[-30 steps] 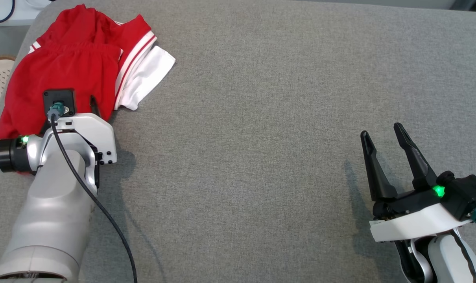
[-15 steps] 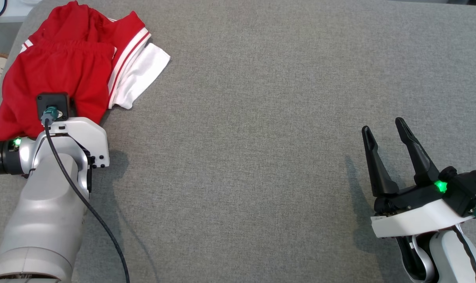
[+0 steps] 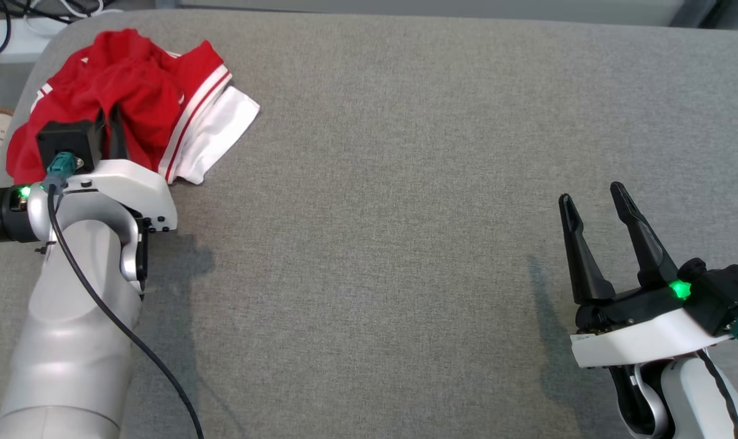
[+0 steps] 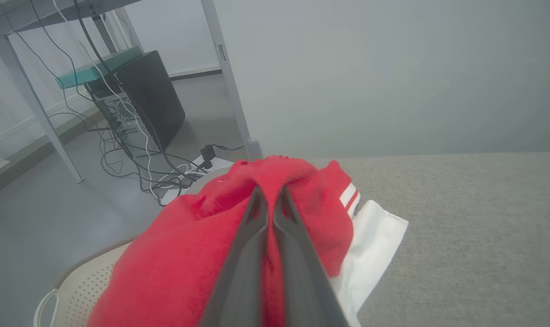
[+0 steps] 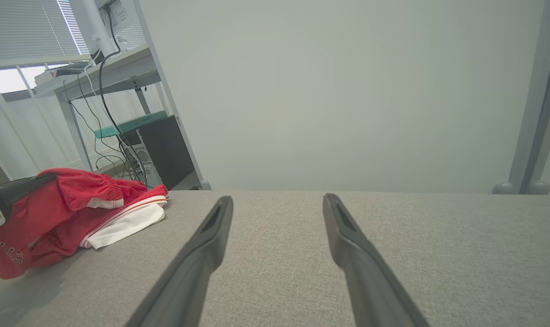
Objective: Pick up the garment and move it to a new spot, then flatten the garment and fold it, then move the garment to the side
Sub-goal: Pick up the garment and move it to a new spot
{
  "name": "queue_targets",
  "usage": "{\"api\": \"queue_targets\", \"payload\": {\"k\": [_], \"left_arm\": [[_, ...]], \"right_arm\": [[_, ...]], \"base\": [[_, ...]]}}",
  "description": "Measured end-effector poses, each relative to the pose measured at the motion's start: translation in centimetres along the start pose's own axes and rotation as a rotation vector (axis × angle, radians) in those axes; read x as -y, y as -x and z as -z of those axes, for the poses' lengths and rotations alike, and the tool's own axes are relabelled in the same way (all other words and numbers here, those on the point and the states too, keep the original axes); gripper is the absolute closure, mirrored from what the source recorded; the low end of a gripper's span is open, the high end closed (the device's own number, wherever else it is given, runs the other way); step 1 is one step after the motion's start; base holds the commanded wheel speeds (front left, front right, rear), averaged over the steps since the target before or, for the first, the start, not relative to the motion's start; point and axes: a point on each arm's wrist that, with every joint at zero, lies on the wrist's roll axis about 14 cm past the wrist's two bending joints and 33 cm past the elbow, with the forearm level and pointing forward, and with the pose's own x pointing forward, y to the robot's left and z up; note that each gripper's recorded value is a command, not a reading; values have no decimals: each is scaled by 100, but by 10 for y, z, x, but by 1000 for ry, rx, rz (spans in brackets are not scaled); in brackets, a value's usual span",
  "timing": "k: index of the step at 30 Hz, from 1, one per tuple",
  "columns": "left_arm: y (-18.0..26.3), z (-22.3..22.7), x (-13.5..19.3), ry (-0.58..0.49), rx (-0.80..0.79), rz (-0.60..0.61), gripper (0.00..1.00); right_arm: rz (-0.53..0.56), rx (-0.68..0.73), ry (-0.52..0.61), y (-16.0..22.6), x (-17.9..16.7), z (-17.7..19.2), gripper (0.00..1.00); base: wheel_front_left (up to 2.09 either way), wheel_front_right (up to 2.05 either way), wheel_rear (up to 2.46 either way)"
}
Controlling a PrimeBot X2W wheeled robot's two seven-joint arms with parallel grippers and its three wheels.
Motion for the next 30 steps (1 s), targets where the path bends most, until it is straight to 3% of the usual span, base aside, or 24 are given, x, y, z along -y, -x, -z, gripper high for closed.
{"api": "queue_targets", "payload": {"k": [13,30], "left_arm": [[34,-74,59,33,248,158,100],[69,-114,217,25,362,573,100]], "right_arm": [[50,90,19,22,2,-41,0],[247,175,77,77,50,-82,0]], "base": [[0,0,0],[0,0,0]]}}
